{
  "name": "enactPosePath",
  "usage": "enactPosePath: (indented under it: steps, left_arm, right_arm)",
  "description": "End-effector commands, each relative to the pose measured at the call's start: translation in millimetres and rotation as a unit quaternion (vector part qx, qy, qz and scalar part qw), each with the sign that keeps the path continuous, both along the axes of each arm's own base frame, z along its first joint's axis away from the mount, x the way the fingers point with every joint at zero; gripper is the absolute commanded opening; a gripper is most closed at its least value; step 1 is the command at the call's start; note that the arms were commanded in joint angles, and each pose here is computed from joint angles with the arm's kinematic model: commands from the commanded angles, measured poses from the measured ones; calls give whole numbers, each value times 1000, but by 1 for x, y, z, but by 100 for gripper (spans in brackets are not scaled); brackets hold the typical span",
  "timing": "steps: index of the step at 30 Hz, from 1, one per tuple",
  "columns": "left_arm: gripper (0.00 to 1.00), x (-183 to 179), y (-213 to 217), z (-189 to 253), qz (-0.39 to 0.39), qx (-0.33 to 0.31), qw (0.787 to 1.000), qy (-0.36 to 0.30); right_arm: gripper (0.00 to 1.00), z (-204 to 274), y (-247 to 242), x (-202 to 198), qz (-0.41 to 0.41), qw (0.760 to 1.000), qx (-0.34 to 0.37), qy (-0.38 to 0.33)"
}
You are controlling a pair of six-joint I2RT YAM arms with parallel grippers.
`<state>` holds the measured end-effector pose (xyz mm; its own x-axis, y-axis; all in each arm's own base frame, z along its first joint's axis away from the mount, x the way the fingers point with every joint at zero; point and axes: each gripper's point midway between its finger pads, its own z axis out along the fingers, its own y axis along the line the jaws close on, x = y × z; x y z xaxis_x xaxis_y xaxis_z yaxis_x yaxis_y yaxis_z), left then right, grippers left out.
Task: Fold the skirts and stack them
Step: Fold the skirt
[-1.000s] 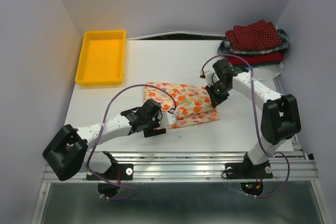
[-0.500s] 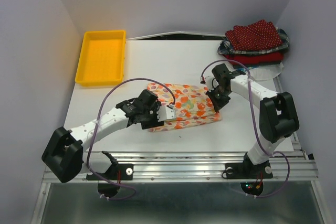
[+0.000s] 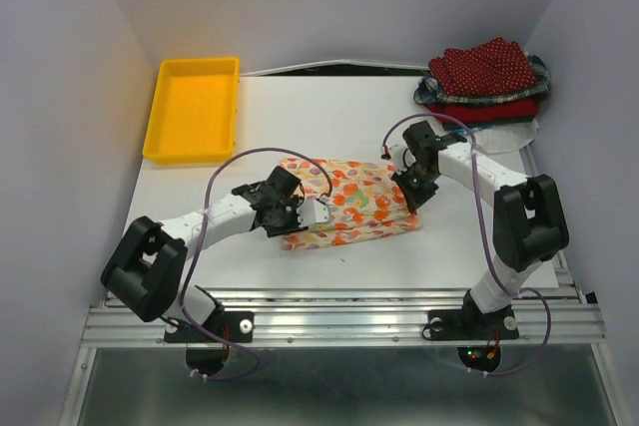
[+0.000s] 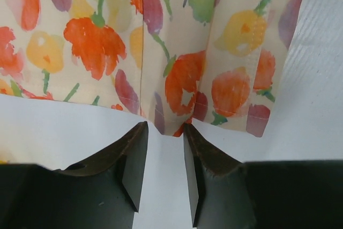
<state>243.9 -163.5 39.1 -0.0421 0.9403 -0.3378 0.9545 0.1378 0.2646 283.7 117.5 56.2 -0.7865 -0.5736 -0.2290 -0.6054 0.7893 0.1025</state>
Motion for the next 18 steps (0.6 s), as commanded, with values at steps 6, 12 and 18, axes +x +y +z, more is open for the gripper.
enactPosePath:
  steps: [6, 12, 18]
  left_arm:
    - [45, 6, -11, -5, -19, -11, 1000, 3]
    - [33, 3, -12, -8, -24, -10, 1000, 13]
    - [0, 10, -11, 21, -11, -18, 1000, -13]
  right_arm:
    - [1, 4, 2, 11, 5, 1000, 2, -18]
    - [1, 3, 2, 13, 6, 1000, -2, -19]
    - [1, 14, 4, 22, 3, 999, 1, -33]
